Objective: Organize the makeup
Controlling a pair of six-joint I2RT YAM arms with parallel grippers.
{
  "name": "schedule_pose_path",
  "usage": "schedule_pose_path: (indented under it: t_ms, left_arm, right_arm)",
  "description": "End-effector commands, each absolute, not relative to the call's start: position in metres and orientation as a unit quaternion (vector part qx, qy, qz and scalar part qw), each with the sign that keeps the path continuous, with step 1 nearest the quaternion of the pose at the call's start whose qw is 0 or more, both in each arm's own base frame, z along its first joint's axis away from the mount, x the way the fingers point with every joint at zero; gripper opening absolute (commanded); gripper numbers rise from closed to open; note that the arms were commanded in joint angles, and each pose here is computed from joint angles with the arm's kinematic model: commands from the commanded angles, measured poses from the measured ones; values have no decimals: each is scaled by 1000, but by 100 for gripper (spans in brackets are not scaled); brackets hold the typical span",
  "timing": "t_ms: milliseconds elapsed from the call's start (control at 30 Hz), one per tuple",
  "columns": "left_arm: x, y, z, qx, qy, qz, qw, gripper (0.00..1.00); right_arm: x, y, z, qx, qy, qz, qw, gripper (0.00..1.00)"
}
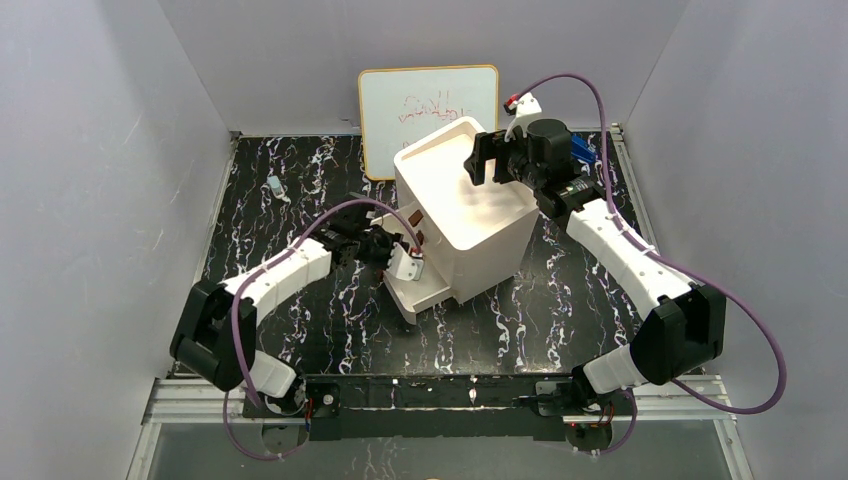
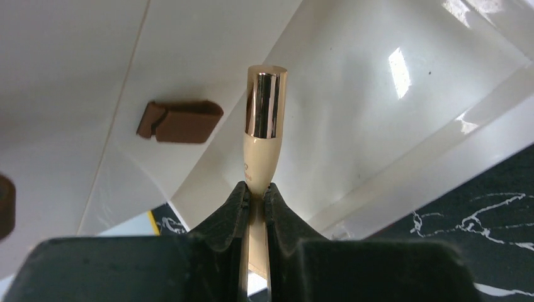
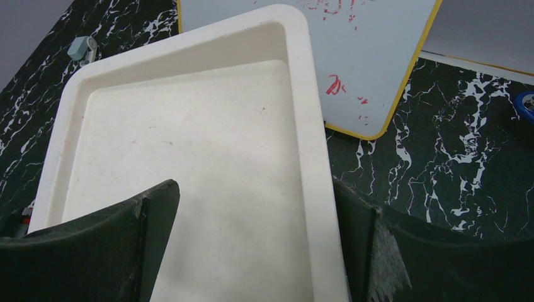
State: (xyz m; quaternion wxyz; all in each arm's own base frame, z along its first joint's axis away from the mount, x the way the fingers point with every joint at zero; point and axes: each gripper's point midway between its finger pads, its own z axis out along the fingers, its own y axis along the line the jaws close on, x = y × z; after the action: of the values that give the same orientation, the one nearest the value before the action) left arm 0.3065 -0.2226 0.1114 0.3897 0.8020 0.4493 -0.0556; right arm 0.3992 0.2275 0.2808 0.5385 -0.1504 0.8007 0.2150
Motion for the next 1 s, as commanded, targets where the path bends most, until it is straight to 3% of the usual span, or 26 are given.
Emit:
schedule_pose_path:
  t_ms: [0,100,167,200,233,500,600,733,833,967]
  left_arm:
    - [307,-243,121,816,412,-61,401,1]
    - [306,-249,118,821,406,-65,397,6]
    - [306,-251,117,824,401,-65,395,27]
    - [306,-252,117,825,399,-63,396,72]
    - [307,-252,119,825,398,-61,397,95]
    - [321,-237,161,786,435,3,439,98]
    - [335,-210,193,715,506,48,480,98]
    - [361,-158,229,529,668,50,521,98]
    - [365,-121,224,435,755,45,489,98]
    - [361,-91,169,372,847,36,378,98]
  right_arm:
    - [349,252,197,-168,876,247,380,98]
    - [348,252,195,-168,876,247,379,98]
    - [348,251,194,-167,877,246,378,98]
    - [348,251,193,-168,877,245,377,98]
    - [348,250,194,-167,877,245,378,98]
    - [346,249,188,-167,879,243,373,98]
    - [345,249,186,-167,880,242,372,98]
    - [344,251,184,-167,880,248,369,98]
    - [344,252,183,-166,880,252,366,98]
    - [342,253,183,-166,879,256,365,98]
